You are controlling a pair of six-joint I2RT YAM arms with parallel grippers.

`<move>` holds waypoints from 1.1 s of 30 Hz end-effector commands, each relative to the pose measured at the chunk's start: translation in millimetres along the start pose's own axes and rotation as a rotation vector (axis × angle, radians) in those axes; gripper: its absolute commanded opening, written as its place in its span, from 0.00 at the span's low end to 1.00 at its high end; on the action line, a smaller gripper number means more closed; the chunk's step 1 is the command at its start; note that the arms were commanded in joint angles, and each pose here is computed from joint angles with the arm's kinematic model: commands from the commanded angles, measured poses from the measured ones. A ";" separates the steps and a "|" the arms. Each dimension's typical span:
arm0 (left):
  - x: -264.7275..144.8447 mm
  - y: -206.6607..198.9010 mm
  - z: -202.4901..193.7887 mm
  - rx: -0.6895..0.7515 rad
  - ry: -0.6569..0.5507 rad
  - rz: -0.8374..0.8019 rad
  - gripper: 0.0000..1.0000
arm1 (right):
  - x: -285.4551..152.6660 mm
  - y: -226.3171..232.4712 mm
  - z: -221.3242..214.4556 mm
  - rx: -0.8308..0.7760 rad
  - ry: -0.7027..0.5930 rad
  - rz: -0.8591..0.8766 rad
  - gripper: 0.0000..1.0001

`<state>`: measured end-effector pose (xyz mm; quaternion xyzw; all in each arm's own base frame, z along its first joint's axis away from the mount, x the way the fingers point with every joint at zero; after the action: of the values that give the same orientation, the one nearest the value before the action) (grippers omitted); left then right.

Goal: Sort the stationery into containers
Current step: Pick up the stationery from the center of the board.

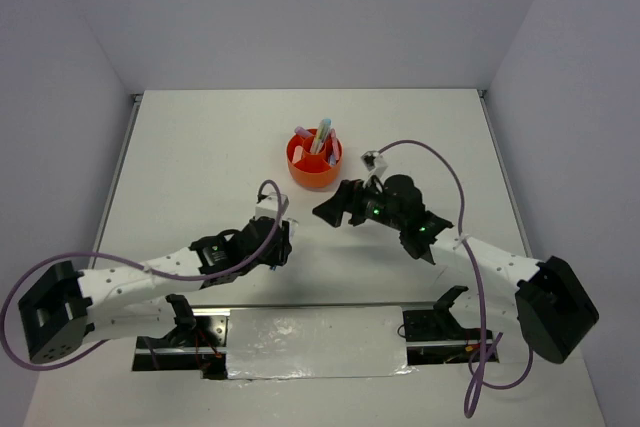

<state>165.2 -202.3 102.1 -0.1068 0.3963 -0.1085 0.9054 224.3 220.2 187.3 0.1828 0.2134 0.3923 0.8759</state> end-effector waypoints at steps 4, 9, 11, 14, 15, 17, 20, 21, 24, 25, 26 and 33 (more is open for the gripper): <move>-44.0 -46.1 20.9 0.074 -0.106 -0.473 0.00 | 38.3 49.2 -24.7 0.151 0.055 0.078 1.00; -55.9 -50.9 27.0 0.099 -0.123 -0.518 0.00 | 54.2 71.7 -39.2 0.201 0.065 0.138 1.00; -59.1 -52.5 28.5 0.108 -0.126 -0.531 0.00 | 59.8 79.4 -42.8 0.207 0.073 0.147 0.99; -61.6 -53.4 30.4 0.106 -0.139 -0.545 0.00 | 62.5 87.1 -43.1 0.234 0.050 0.185 0.73; -63.1 -53.0 32.5 0.100 -0.151 -0.544 0.00 | 62.4 90.0 -46.7 0.265 0.059 0.201 0.58; -63.6 -51.4 35.2 0.092 -0.160 -0.525 0.02 | 60.8 91.4 -50.9 0.308 0.045 0.228 0.05; -62.8 -46.9 44.1 0.078 -0.184 -0.452 0.16 | 58.6 92.2 -52.9 0.368 0.041 0.247 0.00; -62.6 -45.7 48.1 0.071 -0.201 -0.429 0.25 | 57.5 90.4 -54.5 0.391 0.036 0.235 0.00; -68.1 -49.1 61.2 0.041 -0.235 -0.410 0.99 | 52.3 85.5 -40.1 0.443 -0.077 0.217 0.00; -72.4 -52.0 67.7 0.024 -0.252 -0.415 0.99 | 50.4 82.3 -34.0 0.458 -0.122 0.201 0.00; -76.6 -53.2 71.8 0.006 -0.265 -0.422 0.99 | 44.6 81.8 -25.1 0.473 -0.177 0.196 0.00; -105.5 -49.2 82.4 -0.304 -0.379 -0.578 0.99 | -16.5 61.2 26.5 0.652 -0.659 0.229 0.00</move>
<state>152.8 -213.2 218.4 -0.2526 0.2379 -0.2754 0.8965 183.0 272.6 170.7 0.4667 0.1818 0.3339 0.7986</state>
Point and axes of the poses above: each gripper's point midway between its finger pads, its own x axis out along the fingers, its own y axis along the line the jaws close on, z = x × y, the point moved 5 cm from there along -x, back along the fingers, and after that the axes turned 10 degrees about -x, right-handed, at the moved point
